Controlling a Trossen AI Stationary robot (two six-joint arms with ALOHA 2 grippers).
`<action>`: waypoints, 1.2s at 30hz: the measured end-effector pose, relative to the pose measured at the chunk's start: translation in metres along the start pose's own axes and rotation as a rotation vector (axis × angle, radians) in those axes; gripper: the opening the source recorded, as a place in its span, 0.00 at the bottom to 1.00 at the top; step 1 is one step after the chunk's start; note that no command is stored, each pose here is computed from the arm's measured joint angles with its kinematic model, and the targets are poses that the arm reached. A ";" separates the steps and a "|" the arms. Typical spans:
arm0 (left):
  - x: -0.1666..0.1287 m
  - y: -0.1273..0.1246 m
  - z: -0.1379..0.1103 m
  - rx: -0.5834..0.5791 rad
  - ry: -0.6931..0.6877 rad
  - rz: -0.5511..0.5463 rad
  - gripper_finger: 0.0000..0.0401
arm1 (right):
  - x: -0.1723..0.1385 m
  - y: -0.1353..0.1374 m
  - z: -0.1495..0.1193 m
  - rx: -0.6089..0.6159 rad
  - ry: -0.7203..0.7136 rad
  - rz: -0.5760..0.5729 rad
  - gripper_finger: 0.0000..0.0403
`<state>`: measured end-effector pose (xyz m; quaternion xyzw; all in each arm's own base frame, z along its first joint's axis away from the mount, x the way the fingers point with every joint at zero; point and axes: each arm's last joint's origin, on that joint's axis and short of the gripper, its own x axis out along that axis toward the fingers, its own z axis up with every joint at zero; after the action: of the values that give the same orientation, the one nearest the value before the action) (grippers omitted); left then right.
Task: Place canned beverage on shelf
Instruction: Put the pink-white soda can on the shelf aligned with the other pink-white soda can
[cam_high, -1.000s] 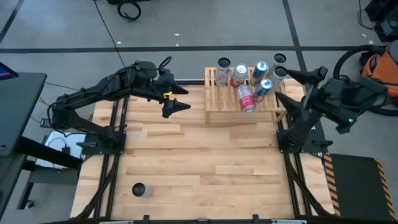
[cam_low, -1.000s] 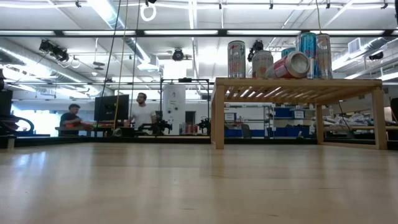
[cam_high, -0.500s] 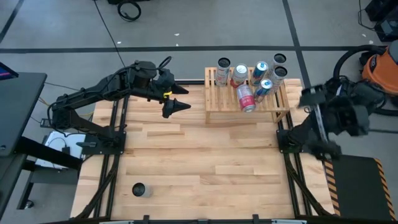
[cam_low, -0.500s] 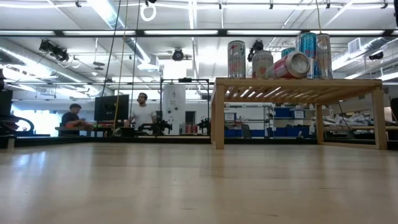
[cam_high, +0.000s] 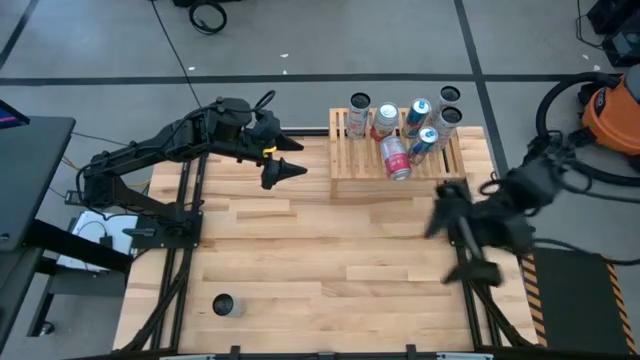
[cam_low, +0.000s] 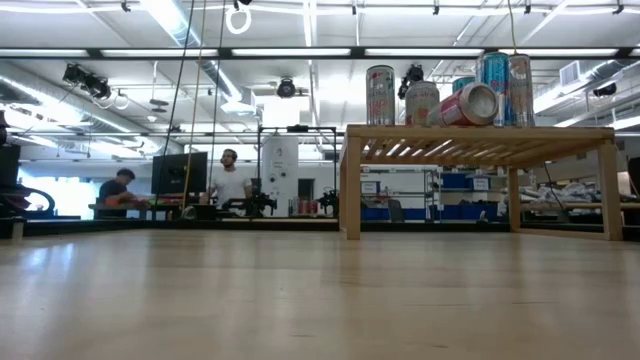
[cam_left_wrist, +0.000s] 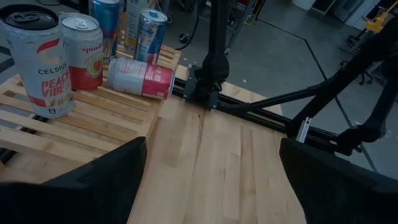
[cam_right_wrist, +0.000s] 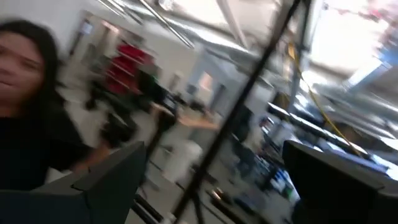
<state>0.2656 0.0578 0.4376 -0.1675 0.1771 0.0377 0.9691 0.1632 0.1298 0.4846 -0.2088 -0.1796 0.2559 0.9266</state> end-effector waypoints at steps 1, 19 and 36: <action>0.000 0.000 0.000 0.000 0.000 0.000 0.92 | 0.004 -0.004 -0.006 -0.001 0.025 -0.024 0.97; 0.000 0.001 -0.005 0.006 0.054 0.015 0.92 | -0.033 -0.094 -0.060 0.180 0.425 -0.687 0.97; 0.000 0.001 -0.006 0.007 0.057 0.015 0.92 | -0.040 -0.105 -0.080 0.343 0.427 -0.412 0.97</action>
<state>0.2634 0.0573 0.4322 -0.1636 0.2060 0.0396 0.9640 0.2084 0.0024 0.4581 -0.0583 0.0256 0.0402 0.9972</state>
